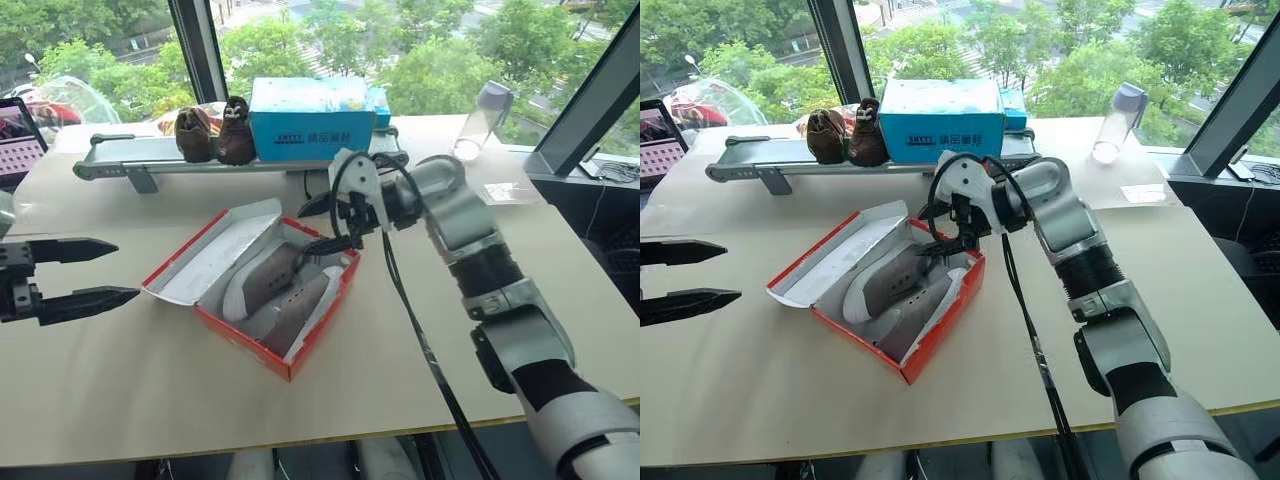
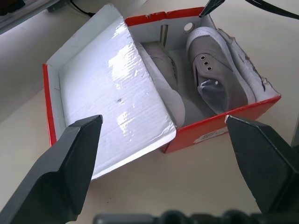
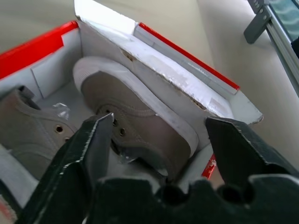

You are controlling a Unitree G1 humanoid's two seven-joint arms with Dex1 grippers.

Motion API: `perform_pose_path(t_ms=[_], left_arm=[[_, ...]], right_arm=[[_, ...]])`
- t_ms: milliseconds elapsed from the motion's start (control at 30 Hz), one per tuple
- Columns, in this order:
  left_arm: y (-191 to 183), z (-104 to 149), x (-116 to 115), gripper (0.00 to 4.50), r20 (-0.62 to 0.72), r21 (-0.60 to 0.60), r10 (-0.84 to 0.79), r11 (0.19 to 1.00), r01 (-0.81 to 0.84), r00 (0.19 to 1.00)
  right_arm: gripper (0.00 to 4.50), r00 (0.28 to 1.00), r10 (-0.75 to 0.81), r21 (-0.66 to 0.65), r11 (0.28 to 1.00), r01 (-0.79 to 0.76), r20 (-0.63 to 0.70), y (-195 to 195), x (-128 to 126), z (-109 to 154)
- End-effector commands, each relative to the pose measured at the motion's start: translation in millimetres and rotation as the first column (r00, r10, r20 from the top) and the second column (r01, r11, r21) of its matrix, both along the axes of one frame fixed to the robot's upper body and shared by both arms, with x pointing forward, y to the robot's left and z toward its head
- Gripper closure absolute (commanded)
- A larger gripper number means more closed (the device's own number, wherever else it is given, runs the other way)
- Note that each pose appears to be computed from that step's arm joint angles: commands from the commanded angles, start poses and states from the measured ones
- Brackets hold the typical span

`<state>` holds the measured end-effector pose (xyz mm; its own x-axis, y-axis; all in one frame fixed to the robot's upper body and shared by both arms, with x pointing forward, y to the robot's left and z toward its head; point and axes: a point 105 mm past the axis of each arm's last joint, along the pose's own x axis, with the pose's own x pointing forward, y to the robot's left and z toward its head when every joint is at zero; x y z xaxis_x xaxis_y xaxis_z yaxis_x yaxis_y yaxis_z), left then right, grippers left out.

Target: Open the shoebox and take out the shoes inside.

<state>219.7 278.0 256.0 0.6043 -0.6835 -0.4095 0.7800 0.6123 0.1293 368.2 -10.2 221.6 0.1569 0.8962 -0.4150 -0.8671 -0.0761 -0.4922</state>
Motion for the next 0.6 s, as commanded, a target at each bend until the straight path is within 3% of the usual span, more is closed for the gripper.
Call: perform_pose_path(t_ms=[33, 367, 600], left_arm=[[-3.2, 11.3, -0.4, 0.0, 0.051, 0.033, -0.023, 0.999, 0.021, 0.998], [-0.7, 7.8, -2.9, 0.0, 0.059, 0.03, 0.01, 0.999, -0.011, 0.998], [-5.1, 6.3, -9.7, 0.0, 0.034, -0.012, 0.008, 1.0, -0.007, 0.999]], right_arm=[[0.06, 0.969, -0.04, -0.021, 0.999, 0.046, 0.242, 3.4, 18.1, 12.7], [0.06, 0.949, 0.016, -0.063, 0.998, 0.004, 0.313, 6.6, 18.2, -0.3], [0.06, 0.928, 0.099, -0.116, 0.991, -0.061, 0.359, 19.7, 0.4, -11.9]])
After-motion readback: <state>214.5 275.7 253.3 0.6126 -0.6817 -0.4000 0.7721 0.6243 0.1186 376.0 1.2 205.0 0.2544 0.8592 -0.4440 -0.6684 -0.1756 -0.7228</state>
